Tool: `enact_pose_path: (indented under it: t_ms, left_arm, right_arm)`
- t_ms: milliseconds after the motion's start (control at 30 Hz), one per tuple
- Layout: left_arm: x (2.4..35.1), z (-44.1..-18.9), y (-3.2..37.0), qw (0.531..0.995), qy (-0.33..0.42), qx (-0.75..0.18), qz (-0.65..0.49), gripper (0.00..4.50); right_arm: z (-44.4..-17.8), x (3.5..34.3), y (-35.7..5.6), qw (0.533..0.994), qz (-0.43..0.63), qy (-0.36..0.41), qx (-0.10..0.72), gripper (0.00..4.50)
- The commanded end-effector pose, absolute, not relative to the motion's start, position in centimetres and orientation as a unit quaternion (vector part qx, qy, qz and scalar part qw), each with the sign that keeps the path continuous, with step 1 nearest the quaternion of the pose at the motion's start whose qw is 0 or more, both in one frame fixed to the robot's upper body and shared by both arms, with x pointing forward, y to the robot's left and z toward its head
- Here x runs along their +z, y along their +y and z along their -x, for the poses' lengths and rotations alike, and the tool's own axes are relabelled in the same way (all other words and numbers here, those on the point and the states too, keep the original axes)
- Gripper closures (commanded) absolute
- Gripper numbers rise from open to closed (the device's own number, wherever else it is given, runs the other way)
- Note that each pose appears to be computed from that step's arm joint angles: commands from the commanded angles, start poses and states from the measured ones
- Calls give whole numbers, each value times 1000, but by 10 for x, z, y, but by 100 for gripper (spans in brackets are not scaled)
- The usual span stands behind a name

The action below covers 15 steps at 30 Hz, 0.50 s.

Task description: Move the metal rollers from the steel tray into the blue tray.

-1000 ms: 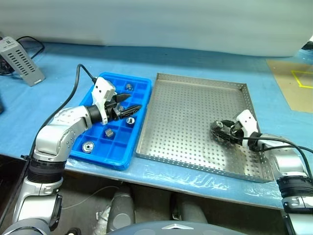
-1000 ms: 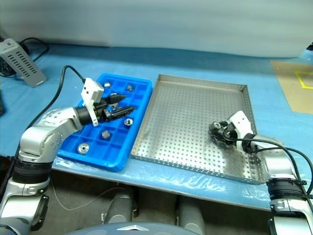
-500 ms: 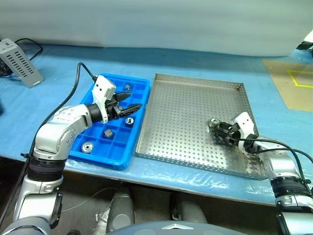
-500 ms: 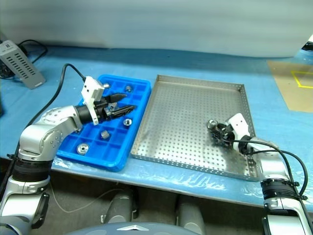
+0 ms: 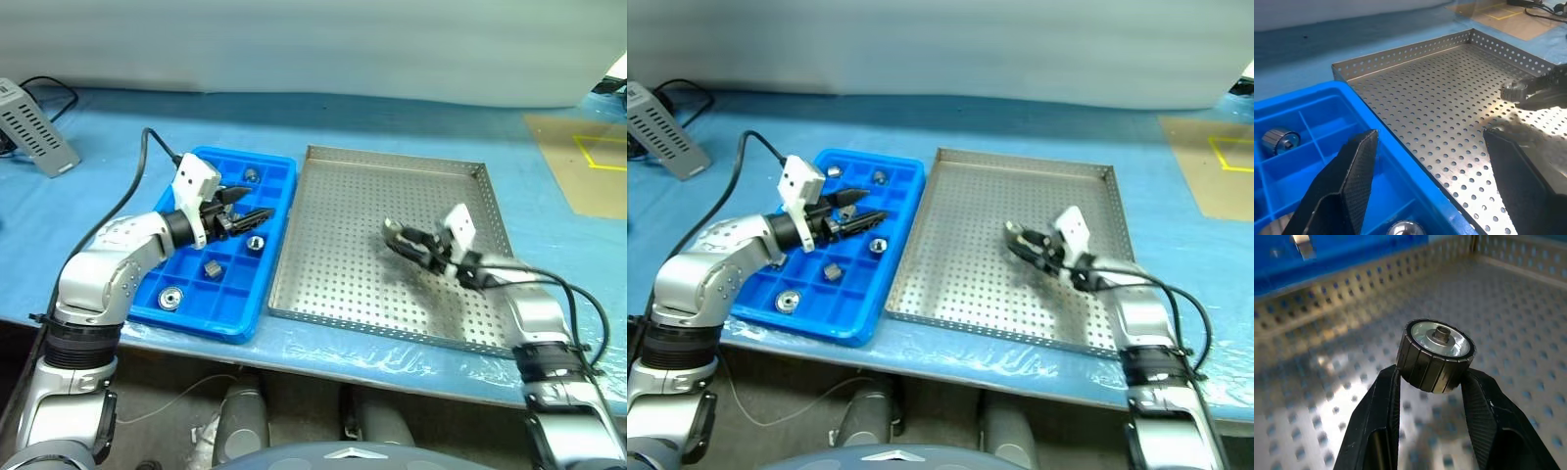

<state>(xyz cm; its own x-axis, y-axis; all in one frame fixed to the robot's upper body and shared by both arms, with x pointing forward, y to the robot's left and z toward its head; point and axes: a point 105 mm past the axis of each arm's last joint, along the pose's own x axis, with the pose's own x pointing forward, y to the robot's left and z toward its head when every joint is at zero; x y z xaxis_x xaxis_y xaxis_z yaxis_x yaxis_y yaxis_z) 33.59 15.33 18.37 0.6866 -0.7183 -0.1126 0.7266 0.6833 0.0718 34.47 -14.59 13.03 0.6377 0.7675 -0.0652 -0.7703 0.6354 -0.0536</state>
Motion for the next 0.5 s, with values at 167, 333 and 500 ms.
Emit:
enact_pose_path:
  t_ms: [167,333,500]
  left_arm:
    - [213,-346,206,940,-4,-320,-116,84]
    - [217,-340,212,945,-11,-306,-115,84]
    - [212,-332,203,945,-9,-309,-108,84]
  right_arm:
    - [-376,173,-34,869,-22,-34,493,304]
    - [-413,168,17,891,-29,0,454,304]
    - [-425,184,44,911,-32,8,412,304]
